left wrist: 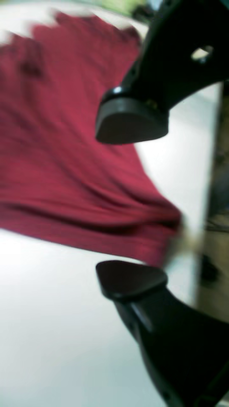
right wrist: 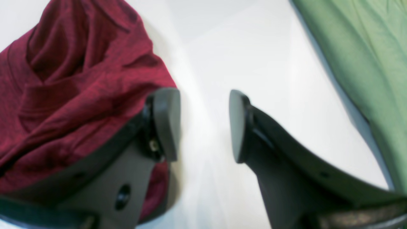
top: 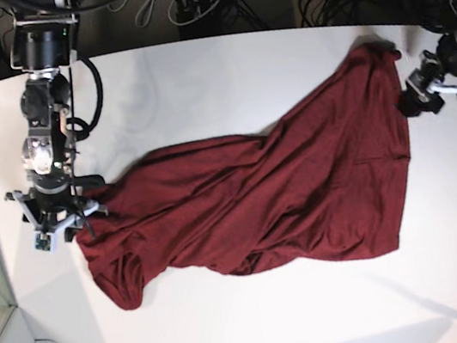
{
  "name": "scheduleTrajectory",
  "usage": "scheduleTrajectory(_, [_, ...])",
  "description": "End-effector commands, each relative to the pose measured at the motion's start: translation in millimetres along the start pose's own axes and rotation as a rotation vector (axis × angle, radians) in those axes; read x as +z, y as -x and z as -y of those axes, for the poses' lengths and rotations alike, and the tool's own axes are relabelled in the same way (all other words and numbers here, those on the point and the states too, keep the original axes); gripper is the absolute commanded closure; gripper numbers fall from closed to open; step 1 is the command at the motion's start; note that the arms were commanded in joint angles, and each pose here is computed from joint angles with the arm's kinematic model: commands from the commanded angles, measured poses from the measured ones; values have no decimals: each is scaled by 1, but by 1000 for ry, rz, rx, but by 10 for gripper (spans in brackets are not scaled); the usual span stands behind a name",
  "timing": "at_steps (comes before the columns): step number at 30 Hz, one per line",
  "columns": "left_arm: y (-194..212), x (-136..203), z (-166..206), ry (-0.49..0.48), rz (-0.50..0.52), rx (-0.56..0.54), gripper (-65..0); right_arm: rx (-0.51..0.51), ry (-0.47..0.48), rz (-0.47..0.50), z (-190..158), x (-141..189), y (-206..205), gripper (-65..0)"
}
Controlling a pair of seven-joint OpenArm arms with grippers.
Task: Layout the t-shirt on the table in an organized manner, then fold the t-shirt properly
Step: 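Release the shirt end and move the left gripper back over the shirt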
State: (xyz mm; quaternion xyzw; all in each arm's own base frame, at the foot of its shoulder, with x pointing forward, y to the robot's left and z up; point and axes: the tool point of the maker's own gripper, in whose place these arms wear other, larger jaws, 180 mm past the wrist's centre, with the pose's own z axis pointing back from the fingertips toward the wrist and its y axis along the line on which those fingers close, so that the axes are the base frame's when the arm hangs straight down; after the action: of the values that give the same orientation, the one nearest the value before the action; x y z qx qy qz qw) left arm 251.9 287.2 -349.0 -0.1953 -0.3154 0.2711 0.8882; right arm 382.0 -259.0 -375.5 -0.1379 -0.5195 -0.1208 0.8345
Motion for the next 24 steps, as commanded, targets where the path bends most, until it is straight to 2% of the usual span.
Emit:
scheduleTrajectory(1, [-25,4,9,34,67,10,-537,-4,9,72,3,-2,-25,-262])
scheduleTrajectory(4, [-52,-5,14,68,118,64,-531,-3,9,74,3,-2,-26,-262])
scheduleTrajectory(6, [-63,-14,12,57,127,84,-531,-3,9,74,3,-2,-26,-262])
scheduleTrajectory(10, [-78,-37,2,-13,127,119,-531,-3,9,74,3,-2,-26,-262])
scheduleTrajectory(13, [-89,-50,-1,-70,170,104,-531,-3,8,76,2,-3,-27,-262])
scheduleTrajectory(15, [-94,-59,6,-107,202,32,-531,-2,9,76,3,-3,-27,-262])
scheduleTrajectory(21, [-85,-92,46,-176,249,-314,-531,0,11,77,4,-3,-27,-262])
scheduleTrajectory(24, [-82,-98,50,-215,255,-412,-531,2,12,78,5,-3,-28,-262])
